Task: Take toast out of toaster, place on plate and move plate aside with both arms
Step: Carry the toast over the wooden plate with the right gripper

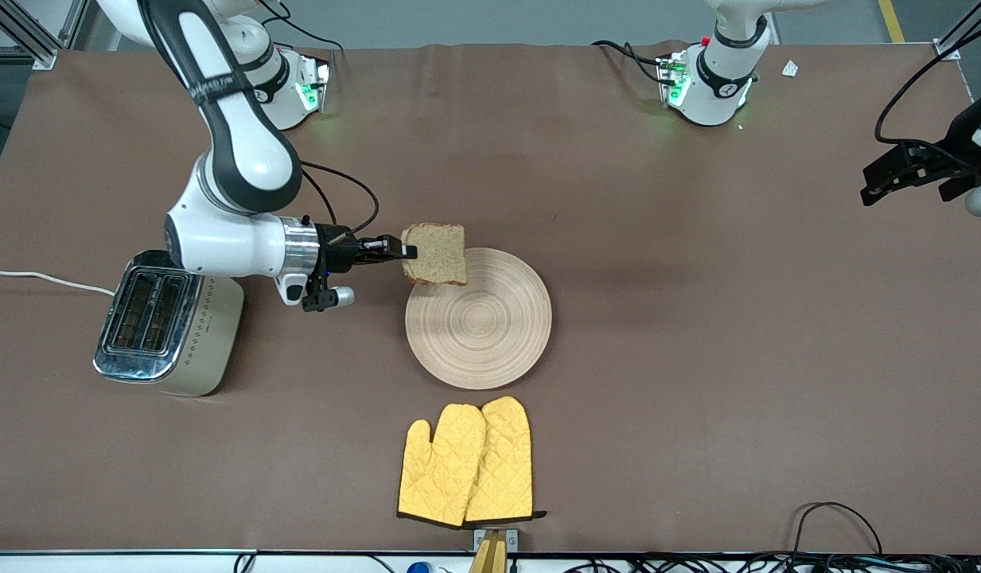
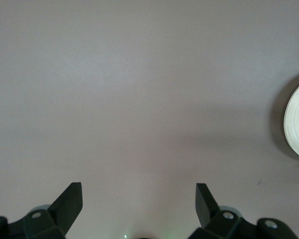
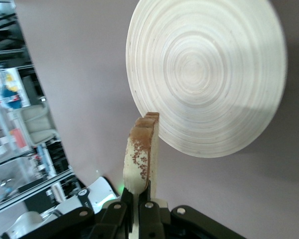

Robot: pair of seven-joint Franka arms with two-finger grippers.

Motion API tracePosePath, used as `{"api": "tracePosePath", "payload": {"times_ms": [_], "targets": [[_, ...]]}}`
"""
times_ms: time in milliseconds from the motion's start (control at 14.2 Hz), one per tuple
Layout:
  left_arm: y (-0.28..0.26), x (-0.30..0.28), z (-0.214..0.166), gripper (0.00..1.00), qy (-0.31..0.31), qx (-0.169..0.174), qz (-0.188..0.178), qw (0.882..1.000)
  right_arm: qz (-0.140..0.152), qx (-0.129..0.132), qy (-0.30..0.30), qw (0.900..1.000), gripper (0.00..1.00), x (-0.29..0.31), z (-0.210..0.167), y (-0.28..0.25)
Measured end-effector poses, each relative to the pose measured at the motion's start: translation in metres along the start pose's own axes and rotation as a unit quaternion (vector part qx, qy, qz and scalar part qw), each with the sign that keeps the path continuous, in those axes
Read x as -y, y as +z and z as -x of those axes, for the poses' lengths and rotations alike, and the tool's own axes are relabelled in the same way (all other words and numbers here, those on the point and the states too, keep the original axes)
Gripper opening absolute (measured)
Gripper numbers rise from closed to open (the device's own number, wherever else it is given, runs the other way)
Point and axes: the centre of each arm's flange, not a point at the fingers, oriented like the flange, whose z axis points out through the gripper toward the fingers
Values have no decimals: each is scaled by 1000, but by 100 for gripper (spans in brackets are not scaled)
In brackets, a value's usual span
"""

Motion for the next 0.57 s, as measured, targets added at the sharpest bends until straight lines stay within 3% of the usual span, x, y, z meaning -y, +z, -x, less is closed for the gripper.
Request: {"api": "tracePosePath", "payload": {"times_ms": [283,565], "targets": [[0,0,0,100,0,0,0,1000,-61,-7,-19,998,7,-31,-10,31],[0,0,0,100,0,0,0,1000,-68,-25,-32,997,7,-42,-25,41]]}}
